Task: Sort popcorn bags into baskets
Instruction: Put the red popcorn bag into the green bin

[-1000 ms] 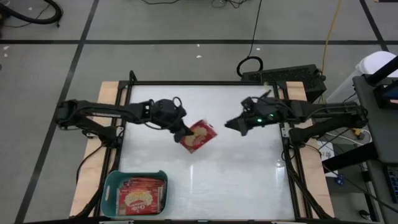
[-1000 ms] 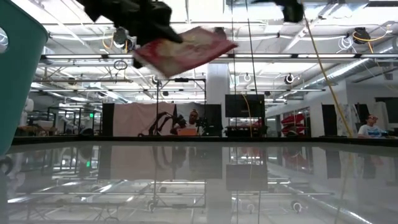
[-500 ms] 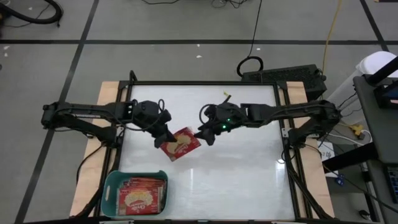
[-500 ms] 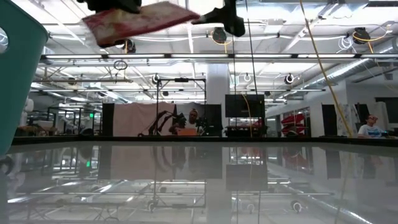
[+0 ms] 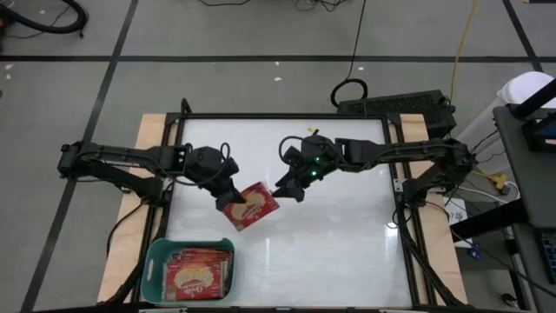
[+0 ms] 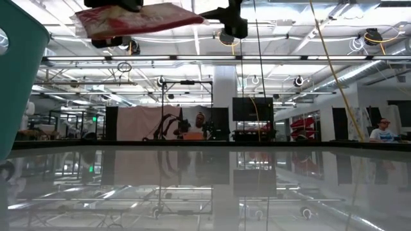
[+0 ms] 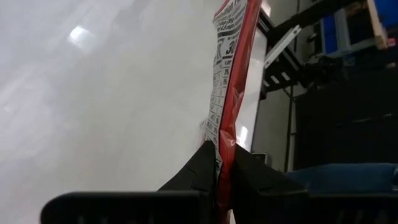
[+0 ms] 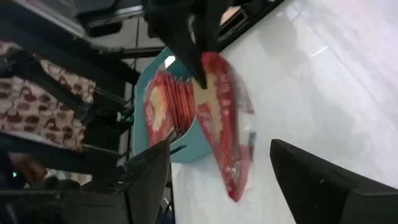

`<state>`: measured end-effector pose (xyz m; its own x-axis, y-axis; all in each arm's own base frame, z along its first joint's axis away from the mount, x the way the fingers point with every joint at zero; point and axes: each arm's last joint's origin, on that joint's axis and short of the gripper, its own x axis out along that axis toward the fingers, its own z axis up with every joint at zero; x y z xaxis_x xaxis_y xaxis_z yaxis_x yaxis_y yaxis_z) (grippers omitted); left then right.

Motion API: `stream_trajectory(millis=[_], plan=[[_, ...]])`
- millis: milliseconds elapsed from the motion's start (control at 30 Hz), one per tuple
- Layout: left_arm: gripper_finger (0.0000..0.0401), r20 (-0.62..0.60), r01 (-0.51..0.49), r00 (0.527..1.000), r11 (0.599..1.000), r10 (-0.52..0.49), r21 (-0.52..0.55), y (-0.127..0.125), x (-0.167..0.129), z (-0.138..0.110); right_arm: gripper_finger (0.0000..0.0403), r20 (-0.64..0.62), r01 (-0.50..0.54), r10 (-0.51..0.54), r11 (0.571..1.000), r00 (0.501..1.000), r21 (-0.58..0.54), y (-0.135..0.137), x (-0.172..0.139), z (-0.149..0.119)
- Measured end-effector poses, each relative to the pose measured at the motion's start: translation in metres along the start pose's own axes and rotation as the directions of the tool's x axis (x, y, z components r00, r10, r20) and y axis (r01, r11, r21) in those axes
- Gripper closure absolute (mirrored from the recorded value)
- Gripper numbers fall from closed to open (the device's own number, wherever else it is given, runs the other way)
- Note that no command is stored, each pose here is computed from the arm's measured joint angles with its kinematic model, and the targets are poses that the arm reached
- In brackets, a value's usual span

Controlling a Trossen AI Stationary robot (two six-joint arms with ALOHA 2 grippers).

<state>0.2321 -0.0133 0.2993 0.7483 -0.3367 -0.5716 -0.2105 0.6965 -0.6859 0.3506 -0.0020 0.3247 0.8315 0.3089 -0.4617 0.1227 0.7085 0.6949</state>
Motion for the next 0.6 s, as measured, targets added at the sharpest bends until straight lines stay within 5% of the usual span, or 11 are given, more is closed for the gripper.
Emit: stream_trajectory(millis=[600], plan=[[0.0371,0.007,0.010,1.000,1.000,-0.010,-0.027,-0.0099,0.0056,-0.0064,0.0131,-0.011,0.004,-0.005,0.992,1.000,-0.125,-0.0002,0.0003,-0.0014]])
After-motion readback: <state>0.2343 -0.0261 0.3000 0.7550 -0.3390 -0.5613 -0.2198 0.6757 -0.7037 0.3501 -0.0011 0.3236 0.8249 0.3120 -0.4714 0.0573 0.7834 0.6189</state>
